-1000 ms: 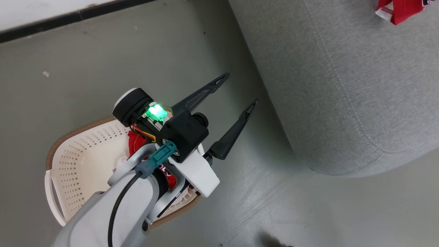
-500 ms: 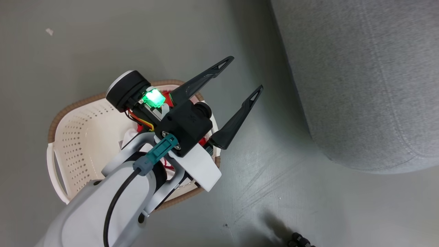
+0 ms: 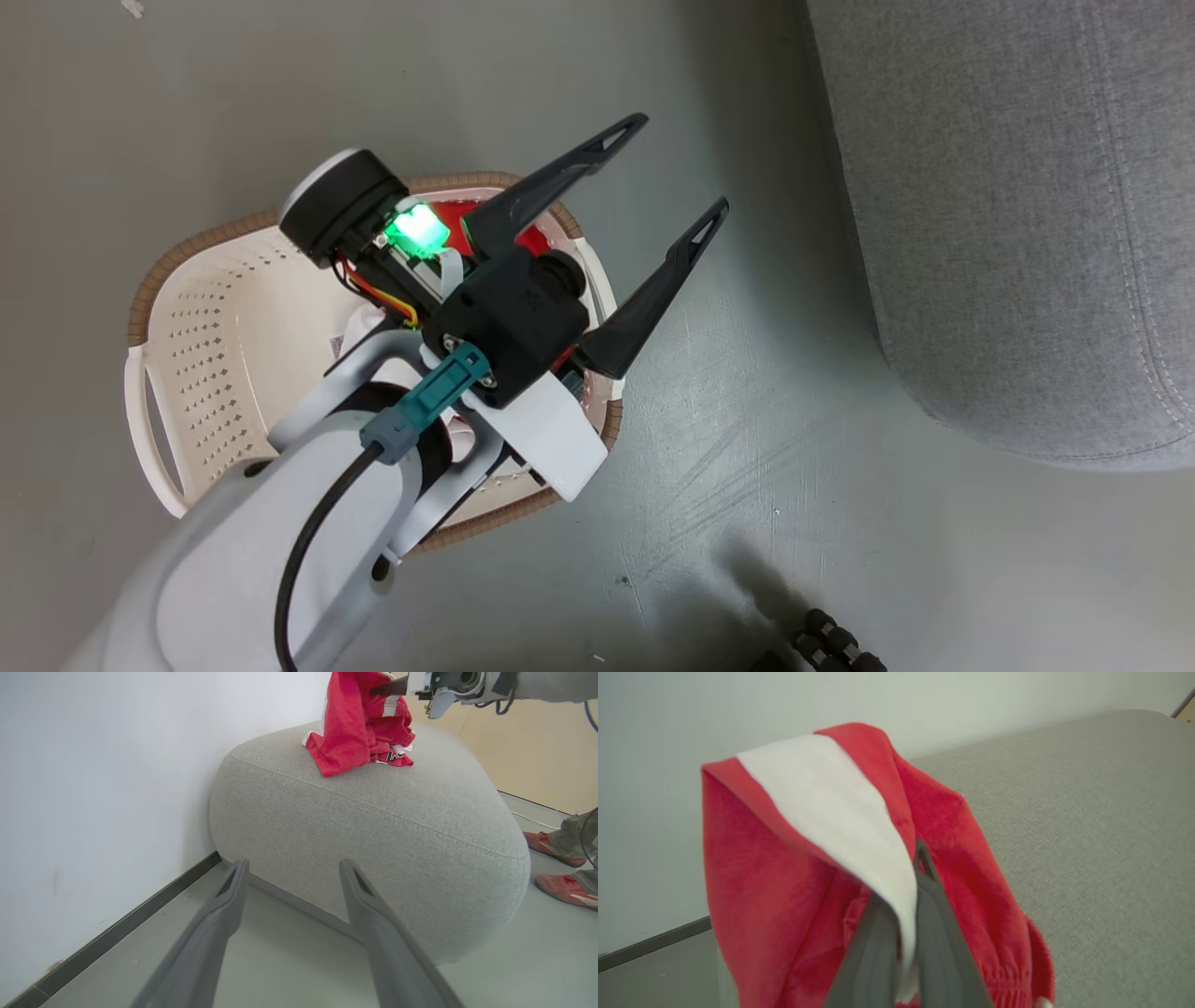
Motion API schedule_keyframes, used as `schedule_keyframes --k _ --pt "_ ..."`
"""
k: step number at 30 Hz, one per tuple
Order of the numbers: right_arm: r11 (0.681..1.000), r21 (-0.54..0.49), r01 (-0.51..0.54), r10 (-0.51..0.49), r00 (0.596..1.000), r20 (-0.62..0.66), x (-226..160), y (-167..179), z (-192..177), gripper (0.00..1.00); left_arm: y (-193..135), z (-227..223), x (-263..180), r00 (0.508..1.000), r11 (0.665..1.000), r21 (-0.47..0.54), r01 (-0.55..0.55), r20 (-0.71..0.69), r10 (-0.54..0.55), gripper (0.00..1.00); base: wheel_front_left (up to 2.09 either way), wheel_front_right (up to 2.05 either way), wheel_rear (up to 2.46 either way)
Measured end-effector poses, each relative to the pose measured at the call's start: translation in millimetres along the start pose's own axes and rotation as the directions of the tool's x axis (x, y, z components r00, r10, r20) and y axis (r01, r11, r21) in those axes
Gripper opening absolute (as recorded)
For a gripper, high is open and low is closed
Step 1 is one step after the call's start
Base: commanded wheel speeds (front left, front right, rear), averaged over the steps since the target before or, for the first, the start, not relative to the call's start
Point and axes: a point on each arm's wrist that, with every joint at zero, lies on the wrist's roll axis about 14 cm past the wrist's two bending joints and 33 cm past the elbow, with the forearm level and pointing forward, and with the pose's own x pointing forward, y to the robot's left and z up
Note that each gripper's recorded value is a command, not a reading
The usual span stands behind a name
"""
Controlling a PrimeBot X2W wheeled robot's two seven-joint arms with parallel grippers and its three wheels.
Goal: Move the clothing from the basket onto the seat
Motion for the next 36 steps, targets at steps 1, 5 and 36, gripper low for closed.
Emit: schedule_keyframes --k 1,5,36 --pt "1.0 0.007 0.008 -0.008 1.0 -0.018 1 -2 -4 0.0 1 0 0 1.0 1.0 0.004 0.001 0.001 -0.001 1.0 0.0 0.0 0.0" --pt "1.0 0.022 0.022 -0.021 0.998 -0.051 3 -3 -12 0.15 6 -4 -1 1.0 1.0 0.011 -0.007 -0.005 0.007 1.0 0.0 0.0 0.0" --pt "0.987 0.073 -0.143 0.133 0.984 0.122 -32 55 35 1.0 12 48 -7 0.988 0.993 0.079 -0.09 0.131 0.079 1.0 0.0 0.0 0.0"
